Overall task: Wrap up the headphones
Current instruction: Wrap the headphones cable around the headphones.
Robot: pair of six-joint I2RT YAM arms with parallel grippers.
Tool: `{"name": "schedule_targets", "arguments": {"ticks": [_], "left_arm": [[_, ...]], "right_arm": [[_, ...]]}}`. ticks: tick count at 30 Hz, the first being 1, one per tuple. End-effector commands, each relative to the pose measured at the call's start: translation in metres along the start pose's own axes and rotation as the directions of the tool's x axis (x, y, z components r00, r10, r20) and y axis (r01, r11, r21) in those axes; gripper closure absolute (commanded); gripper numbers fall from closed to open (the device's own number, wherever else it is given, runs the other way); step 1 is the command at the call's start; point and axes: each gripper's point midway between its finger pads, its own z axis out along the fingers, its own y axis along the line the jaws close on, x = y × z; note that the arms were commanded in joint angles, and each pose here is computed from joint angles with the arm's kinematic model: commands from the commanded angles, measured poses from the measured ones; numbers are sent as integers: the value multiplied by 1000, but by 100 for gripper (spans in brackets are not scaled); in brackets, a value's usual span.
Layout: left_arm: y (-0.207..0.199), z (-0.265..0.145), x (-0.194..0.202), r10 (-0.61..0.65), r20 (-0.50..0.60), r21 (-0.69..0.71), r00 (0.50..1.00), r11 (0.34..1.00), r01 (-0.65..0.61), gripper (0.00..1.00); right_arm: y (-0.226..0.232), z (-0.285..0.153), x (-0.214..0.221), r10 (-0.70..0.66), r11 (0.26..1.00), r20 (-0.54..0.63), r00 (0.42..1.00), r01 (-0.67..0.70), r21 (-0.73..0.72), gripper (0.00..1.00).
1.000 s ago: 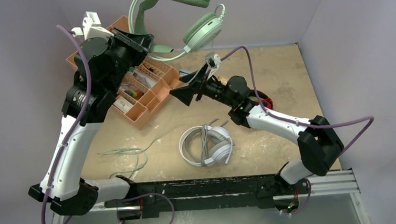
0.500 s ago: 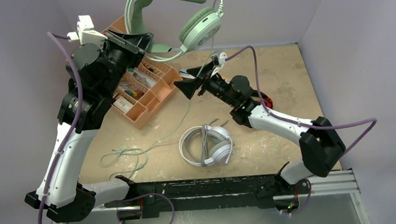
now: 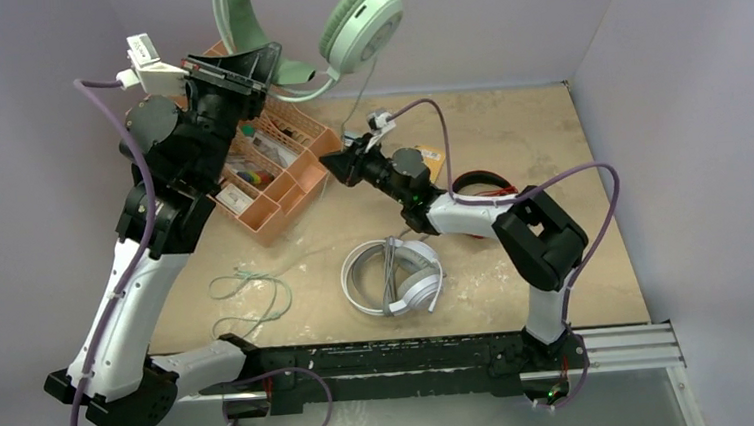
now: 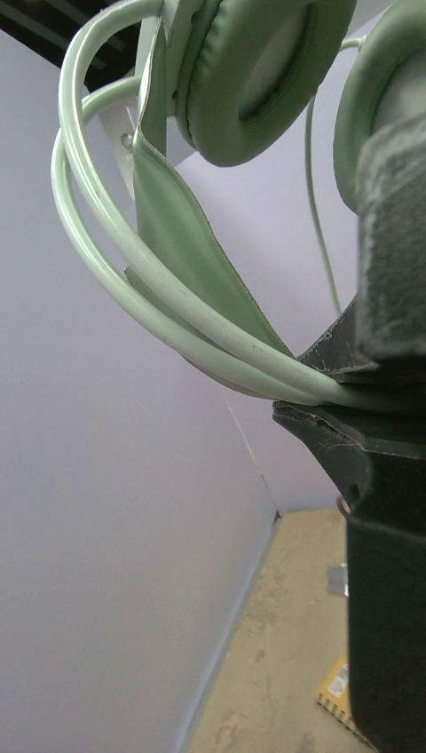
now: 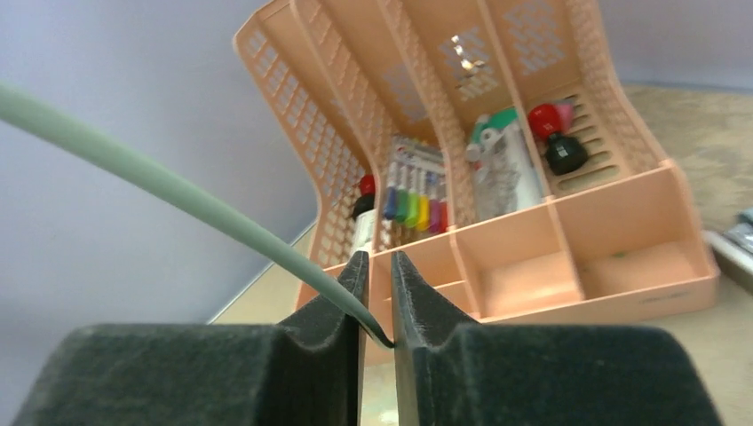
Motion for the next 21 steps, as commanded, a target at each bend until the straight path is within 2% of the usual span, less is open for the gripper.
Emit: {"name": "schedule_targets", "arguments": {"ticks": [1,3,7,10,15,21], "left_arm": [[-44,2,-46,-126,196,170,973,981,93,100],[-44,4,-55,-120,253,177,960,981,76,100],[-32,9,-73,-71,367,116,928,993,30,100],[-13,9,-88,7,463,22,887,1000,-20,100],[20,5,-111,135,595,-137,792,988,-65,100],[60,-4,-130,343,670,-366,658,924,-108,100]], "right_arm": [[66,12,-19,-20,989,49,999,27,-143,90],[73,12,-7,-28,988,17,999,30,-152,100],[89,12,21,-40,980,-98,994,20,-199,100],[98,6,48,-119,975,-206,971,75,-207,100],[115,-14,86,-229,956,-342,911,143,-257,100],[140,-49,107,-310,929,-405,860,184,-321,100]]}}
